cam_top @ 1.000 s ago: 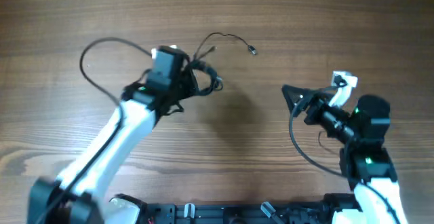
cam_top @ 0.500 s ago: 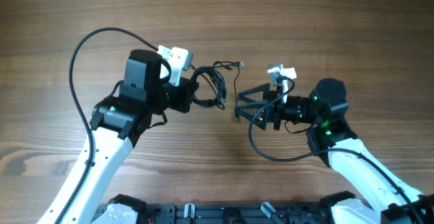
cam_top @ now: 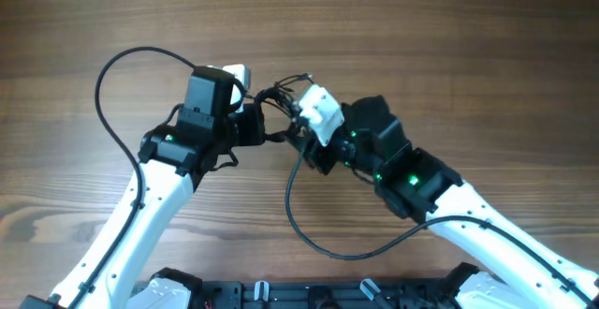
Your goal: Untangle cables
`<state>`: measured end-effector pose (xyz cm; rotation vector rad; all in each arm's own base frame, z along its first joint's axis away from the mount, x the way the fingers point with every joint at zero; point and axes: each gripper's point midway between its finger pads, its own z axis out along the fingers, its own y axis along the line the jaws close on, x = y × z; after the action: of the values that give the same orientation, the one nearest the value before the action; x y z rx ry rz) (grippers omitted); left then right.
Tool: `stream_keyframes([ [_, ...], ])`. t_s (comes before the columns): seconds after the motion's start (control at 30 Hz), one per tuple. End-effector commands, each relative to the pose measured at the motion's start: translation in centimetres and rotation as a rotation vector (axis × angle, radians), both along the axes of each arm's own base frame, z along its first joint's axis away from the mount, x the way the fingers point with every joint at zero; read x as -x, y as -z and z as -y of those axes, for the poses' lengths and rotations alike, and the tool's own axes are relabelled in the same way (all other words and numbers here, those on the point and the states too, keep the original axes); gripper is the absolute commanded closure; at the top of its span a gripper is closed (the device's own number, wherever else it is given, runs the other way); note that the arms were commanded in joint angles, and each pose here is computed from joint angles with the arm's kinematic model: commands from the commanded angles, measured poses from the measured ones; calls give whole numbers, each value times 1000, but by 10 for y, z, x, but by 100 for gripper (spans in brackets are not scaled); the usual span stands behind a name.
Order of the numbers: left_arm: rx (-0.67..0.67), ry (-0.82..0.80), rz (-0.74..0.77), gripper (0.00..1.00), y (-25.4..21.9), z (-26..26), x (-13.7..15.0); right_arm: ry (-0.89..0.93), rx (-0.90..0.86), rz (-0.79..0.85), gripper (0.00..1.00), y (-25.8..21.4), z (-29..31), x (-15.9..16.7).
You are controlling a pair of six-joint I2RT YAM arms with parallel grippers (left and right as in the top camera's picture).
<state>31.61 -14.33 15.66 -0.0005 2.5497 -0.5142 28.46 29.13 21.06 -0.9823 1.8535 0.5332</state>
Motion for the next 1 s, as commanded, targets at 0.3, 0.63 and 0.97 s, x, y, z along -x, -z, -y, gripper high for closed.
stream_keyframes([
  [0.3, -56, -169, 39, 96, -7, -26, -14, 372, -45, -271, 96, 40, 38, -30],
  [0.63, 95, -358, -7, 96, -12, -57, -28, 457, -130, -417, 0, 36, 70, -29],
  [0.97, 229, -176, -11, 96, -24, -21, -24, 40, -228, -452, 14, 26, 8, -7],
])
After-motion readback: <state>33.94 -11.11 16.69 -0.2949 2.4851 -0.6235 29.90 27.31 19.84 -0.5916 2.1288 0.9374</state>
